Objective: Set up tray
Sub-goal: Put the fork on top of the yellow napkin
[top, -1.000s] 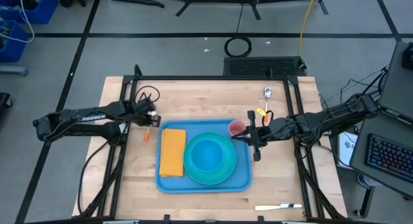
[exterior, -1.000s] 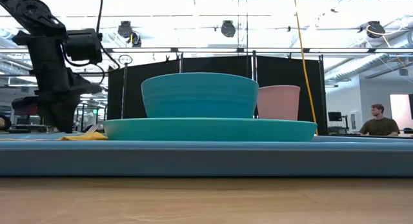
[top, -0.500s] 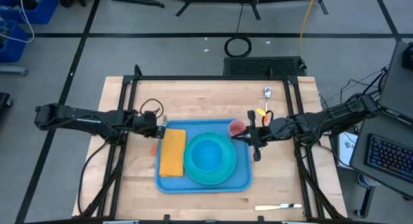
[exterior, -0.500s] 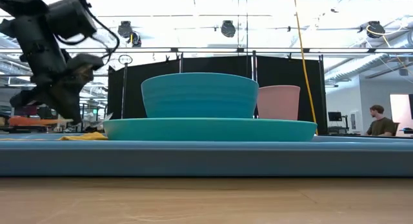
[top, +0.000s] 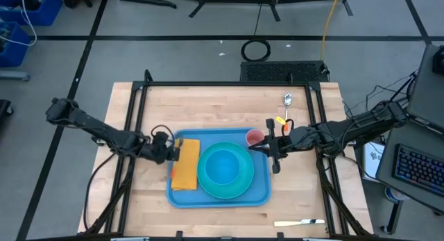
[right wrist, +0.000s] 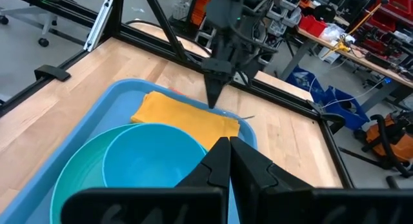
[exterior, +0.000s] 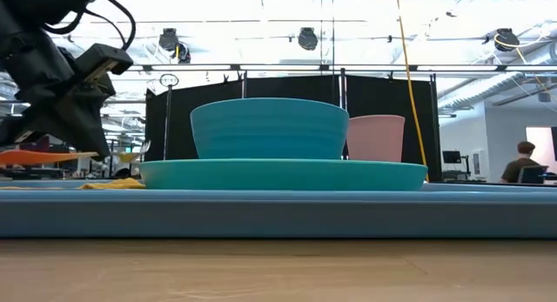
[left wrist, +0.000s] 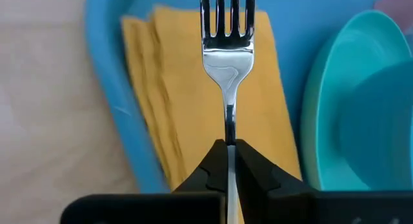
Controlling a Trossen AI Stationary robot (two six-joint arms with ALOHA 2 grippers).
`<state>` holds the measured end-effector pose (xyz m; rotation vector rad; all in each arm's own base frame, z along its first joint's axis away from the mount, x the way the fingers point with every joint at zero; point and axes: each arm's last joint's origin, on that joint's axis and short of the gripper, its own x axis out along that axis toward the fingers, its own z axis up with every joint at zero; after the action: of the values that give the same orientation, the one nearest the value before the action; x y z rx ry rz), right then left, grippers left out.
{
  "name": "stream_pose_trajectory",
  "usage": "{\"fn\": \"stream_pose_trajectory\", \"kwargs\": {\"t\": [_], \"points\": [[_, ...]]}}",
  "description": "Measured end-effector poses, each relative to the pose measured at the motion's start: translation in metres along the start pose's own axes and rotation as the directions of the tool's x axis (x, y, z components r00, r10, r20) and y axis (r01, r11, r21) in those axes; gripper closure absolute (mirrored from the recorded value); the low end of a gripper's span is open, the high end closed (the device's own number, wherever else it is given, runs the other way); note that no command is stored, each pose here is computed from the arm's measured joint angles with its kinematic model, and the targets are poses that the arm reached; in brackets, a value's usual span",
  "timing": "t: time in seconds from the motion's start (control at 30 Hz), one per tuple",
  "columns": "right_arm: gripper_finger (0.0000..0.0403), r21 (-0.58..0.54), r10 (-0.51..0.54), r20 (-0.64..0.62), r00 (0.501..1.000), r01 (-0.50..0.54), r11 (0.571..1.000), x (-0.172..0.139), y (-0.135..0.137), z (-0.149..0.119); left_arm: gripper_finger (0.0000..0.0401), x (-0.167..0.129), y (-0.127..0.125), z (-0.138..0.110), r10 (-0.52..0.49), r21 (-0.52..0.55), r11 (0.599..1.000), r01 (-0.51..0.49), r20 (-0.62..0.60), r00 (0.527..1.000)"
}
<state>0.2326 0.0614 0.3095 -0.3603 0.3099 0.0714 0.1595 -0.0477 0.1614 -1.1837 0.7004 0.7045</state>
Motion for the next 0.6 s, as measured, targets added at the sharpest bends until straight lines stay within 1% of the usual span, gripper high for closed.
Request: {"fn": "stream_pose_trajectory", "kwargs": {"t": [0.07,0.3,0.47,0.6], "points": [[0.0403,-0.001,0.0,0.0,1.0,0.0,1.0,0.0,0.0,0.0,0.0391,0.004,-0.002,-0.007,-0.004,0.001,1.0,0.004,-0.009,1.0],[0.0403,0.001,-0.002,0.008,1.0,0.002,1.0,0.0,0.0,0.001,0.0391,0.019,-0.001,-0.025,0.055,-0.021,0.998,-0.055,-0.019,0.998],[0.0403,-0.001,-0.002,0.009,1.0,0.002,1.0,0.0,0.0,0.001,0.0391,0.021,-0.007,-0.028,0.063,-0.022,0.998,-0.063,-0.007,0.998],[0.0403,-0.003,-0.004,0.014,1.0,0.004,1.0,0.0,0.0,0.001,0.0391,0.024,-0.008,-0.029,0.079,-0.026,0.997,-0.079,0.003,0.997]]}}
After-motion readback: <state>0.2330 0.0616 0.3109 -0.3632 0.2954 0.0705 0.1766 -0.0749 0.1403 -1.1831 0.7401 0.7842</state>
